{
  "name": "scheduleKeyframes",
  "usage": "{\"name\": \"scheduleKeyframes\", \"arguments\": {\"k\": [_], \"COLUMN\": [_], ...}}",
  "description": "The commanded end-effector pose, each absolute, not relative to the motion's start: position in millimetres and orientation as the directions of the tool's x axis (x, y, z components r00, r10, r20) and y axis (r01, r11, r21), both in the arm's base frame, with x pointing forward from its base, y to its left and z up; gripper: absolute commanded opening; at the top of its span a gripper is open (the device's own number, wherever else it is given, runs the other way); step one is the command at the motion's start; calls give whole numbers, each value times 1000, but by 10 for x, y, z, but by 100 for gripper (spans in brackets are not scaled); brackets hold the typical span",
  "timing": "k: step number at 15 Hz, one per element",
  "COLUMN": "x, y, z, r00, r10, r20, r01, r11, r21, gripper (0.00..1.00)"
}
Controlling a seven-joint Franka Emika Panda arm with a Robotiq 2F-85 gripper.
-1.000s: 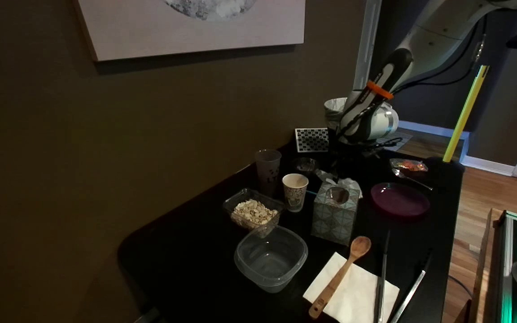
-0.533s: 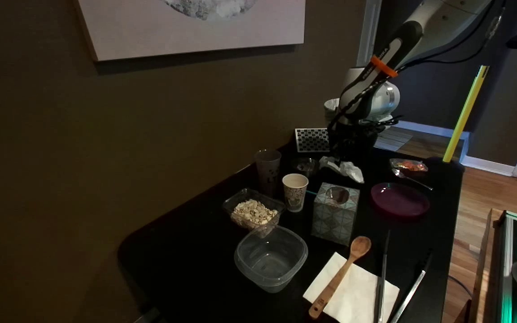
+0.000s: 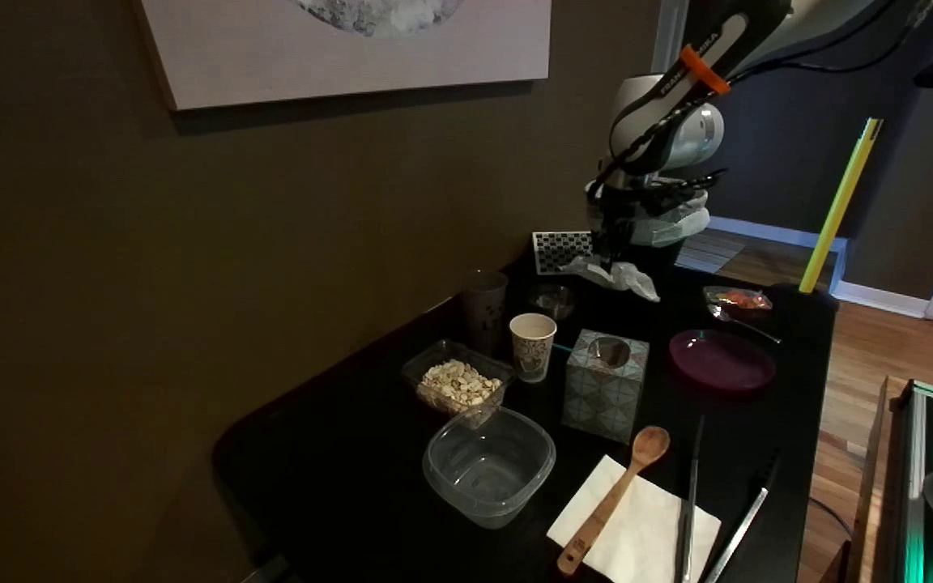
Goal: Put some contents from the bowl onto the white towel, then put the towel in the bin
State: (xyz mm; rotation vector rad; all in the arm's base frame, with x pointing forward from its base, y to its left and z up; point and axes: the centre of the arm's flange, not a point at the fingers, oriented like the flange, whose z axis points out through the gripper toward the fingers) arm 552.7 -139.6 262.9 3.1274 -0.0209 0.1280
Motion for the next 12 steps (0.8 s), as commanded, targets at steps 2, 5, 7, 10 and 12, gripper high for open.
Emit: {"name": "scheduleKeyframes", "arguments": {"k": [2, 5, 7, 10, 12], "x": [5429, 5419, 5456, 5540, 5630], "y": [-1342, -1456, -1637, -2065, -2390], "z": [3320, 3786, 4071, 4436, 4611], "r00": [997, 993, 988, 980, 974], "r10": [27, 65, 99, 107, 106], "r20": [74, 101, 121, 169, 199], "r01": [25, 61, 91, 92, 83], "r11": [-999, -997, -994, -991, -989], "r21": [28, 48, 64, 98, 121], "gripper": [2, 2, 2, 2, 2]}}
